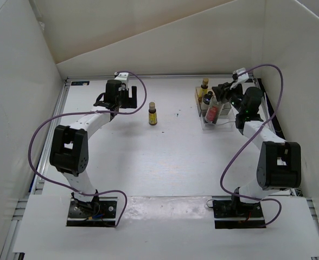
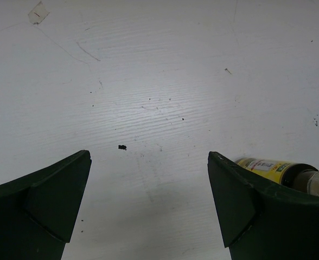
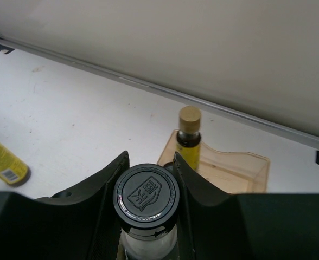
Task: Organize the condiment bottles
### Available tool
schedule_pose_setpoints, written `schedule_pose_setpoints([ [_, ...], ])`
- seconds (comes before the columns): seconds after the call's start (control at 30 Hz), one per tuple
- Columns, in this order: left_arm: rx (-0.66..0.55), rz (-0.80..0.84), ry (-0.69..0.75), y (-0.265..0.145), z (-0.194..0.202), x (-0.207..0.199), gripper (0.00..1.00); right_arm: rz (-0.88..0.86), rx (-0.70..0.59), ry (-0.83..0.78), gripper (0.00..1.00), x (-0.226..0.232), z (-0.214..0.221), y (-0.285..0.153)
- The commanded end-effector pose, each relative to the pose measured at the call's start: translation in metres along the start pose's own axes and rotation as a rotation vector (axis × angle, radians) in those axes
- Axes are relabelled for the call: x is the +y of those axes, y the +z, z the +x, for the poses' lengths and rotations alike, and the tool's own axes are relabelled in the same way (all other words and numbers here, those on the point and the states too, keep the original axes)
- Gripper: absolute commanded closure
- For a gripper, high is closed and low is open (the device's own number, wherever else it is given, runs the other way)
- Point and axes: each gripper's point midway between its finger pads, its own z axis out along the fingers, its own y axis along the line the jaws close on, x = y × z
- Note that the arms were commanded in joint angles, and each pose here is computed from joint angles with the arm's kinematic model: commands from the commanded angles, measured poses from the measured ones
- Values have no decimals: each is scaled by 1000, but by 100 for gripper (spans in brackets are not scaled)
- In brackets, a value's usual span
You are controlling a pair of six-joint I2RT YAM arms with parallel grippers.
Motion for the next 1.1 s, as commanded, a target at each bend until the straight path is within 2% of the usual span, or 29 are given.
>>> schedule_pose_setpoints([
  [0.0,-42,-4,0,-5,-18,0,0,-60,-179,-80,100,19,-54,8],
  [0.37,-38,-7,-12,-5,-13,4,0,-84,-147,-69,100,31,-38,7],
  [0.4,-36,-8,-13,-4,-12,4,0,-85,-147,-68,81,32,-38,7],
  [0.57,-33,-5,-17,-4,-11,3,0,-85,-135,-69,56,33,-34,7],
  [0.83,-29,-1,-20,-3,-9,2,0,-73,-126,-78,55,29,-31,4],
  [0.9,-29,1,-26,-2,-9,1,0,-74,-119,-78,46,28,-29,4],
  [0.93,-29,3,-27,-2,-10,1,0,-76,-122,-80,37,28,-30,4],
  [1.07,-29,4,-23,-2,-10,0,0,-64,-121,-84,25,29,-30,3],
])
